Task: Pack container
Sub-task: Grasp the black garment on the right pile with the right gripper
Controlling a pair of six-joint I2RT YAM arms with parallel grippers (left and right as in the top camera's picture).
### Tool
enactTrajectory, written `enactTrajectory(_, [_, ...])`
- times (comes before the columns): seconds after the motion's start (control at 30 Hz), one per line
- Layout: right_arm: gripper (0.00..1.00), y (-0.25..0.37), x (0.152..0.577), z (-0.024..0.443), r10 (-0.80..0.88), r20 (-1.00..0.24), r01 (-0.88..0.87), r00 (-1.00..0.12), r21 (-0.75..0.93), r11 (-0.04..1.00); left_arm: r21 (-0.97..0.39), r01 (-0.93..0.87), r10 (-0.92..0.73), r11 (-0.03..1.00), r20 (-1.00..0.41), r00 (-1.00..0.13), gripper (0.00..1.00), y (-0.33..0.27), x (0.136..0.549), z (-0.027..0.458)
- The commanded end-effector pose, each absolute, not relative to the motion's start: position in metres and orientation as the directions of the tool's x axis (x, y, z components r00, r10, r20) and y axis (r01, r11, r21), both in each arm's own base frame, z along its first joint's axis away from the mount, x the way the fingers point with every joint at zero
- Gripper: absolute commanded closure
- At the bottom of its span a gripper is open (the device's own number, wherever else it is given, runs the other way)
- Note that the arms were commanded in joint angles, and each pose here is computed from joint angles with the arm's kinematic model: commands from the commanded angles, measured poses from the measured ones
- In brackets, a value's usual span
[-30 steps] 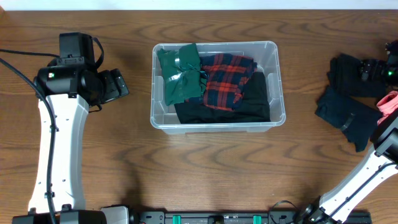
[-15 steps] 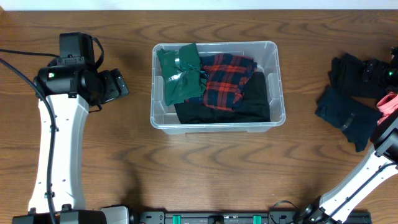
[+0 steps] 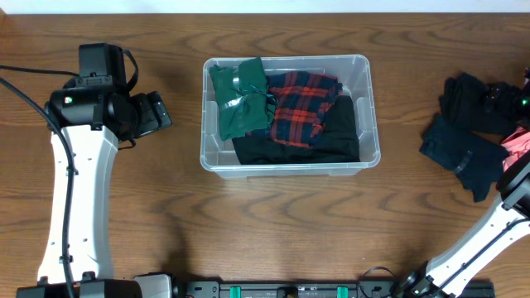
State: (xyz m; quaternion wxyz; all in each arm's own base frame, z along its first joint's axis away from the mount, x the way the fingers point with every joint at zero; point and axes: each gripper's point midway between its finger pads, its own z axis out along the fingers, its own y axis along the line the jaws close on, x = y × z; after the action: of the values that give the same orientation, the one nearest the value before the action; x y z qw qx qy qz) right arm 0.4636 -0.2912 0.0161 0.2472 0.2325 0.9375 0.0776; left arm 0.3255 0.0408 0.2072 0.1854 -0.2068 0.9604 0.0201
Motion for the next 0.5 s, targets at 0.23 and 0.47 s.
enactTrajectory(0.23, [0.26,-0.2711,0.4613,0.0064,0.492,-0.384,0.365,-0.781,0.36,0.859,-0.031,-0.413,-0.397,0.91,-0.353,-0.847,0.02,0.0429,0.3244,0.2037])
enactTrajectory(0.47, [0.31,-0.2684,0.4665,0.0077,0.509,-0.386,0.376,-0.769,0.37,0.85,-0.031,-0.413,-0.397,0.91,-0.353,-0.847,0.02,0.043,0.3246,0.2038])
